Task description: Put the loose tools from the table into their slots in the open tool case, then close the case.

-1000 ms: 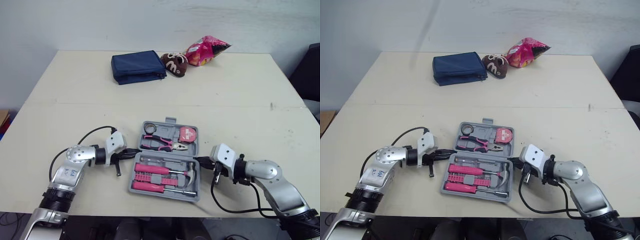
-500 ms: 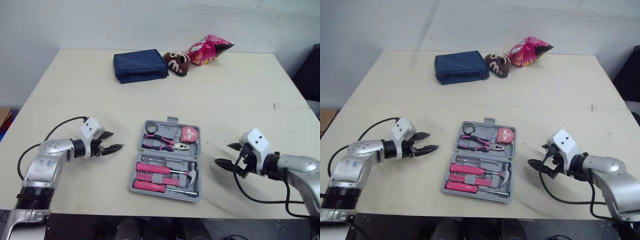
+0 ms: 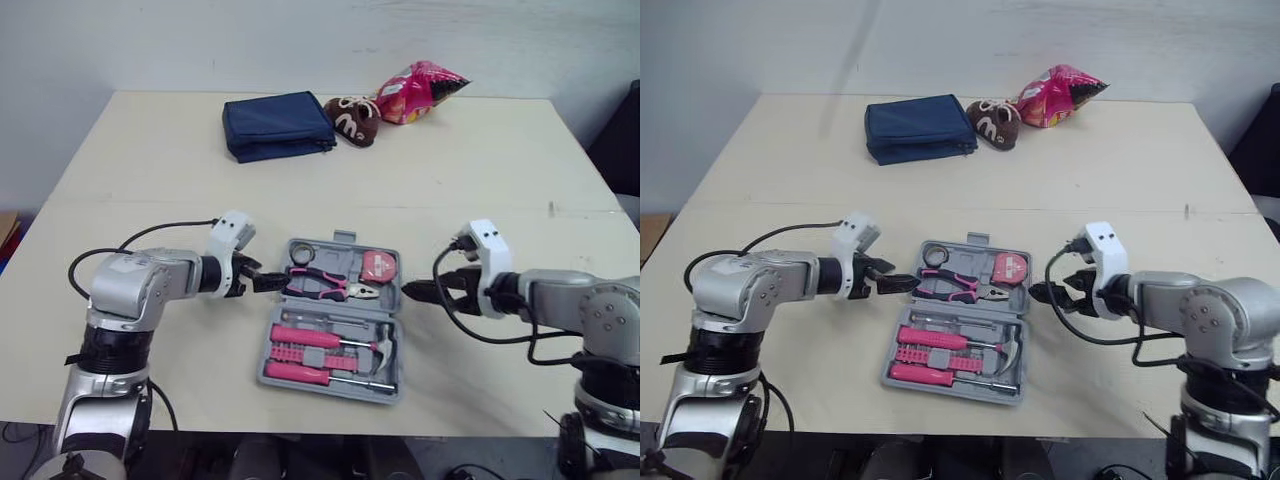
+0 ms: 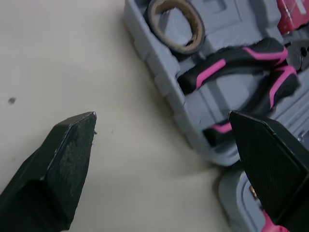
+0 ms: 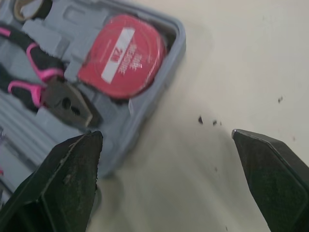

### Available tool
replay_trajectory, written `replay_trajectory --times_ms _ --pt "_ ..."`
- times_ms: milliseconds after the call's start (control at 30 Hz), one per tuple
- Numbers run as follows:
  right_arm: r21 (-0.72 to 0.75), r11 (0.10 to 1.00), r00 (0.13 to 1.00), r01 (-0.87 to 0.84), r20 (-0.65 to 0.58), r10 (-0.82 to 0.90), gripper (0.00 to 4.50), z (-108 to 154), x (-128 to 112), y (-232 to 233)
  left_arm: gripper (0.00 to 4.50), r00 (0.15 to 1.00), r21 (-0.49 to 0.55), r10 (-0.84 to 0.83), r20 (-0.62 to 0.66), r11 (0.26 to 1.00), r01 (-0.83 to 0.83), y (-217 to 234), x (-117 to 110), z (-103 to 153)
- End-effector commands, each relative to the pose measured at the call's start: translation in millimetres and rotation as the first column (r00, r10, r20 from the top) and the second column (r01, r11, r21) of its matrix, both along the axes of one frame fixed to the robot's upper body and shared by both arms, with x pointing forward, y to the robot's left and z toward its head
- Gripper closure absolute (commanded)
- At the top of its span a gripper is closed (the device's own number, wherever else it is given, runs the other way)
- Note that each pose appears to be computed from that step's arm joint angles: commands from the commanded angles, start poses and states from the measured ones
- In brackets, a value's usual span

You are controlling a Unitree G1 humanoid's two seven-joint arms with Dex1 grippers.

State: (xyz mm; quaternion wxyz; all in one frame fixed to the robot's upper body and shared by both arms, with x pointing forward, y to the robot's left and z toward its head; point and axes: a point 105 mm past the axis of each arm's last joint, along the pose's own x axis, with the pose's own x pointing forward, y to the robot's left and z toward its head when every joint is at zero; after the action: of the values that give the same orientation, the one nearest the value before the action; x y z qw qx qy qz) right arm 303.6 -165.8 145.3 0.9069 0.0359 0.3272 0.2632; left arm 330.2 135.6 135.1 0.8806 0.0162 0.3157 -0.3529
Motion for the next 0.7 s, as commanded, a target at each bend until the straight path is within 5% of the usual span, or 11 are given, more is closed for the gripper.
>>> replay_trajectory --times_ms 33,533,633,700 --pt "-0.008 1.0 1.0 0.002 0.02 -0.002 0.0 6.2 3.0 8.7 0.07 0.998 0.028 0.024 0.053 0.999 -0.025 -3.6 4.4 10.4" --pt "-0.054 0.997 0.997 0.051 -0.063 -0.055 0.0 -14.0 5.4 29.9 0.07 0.998 0.101 0.031 0.057 0.994 -0.037 -15.2 2.4 -0.3" --pt "-0.033 0.995 0.993 0.092 -0.074 -0.094 0.88 -16.1 8.0 29.6 0.0 0.998 0.098 0.031 0.056 0.994 -0.037 -16.5 2.0 -0.8" --pt "-0.032 0.994 0.991 0.107 -0.078 -0.109 1.85 -17.2 9.0 29.2 0.54 0.998 0.094 0.027 0.052 0.995 -0.031 -18.1 0.5 -1.6"
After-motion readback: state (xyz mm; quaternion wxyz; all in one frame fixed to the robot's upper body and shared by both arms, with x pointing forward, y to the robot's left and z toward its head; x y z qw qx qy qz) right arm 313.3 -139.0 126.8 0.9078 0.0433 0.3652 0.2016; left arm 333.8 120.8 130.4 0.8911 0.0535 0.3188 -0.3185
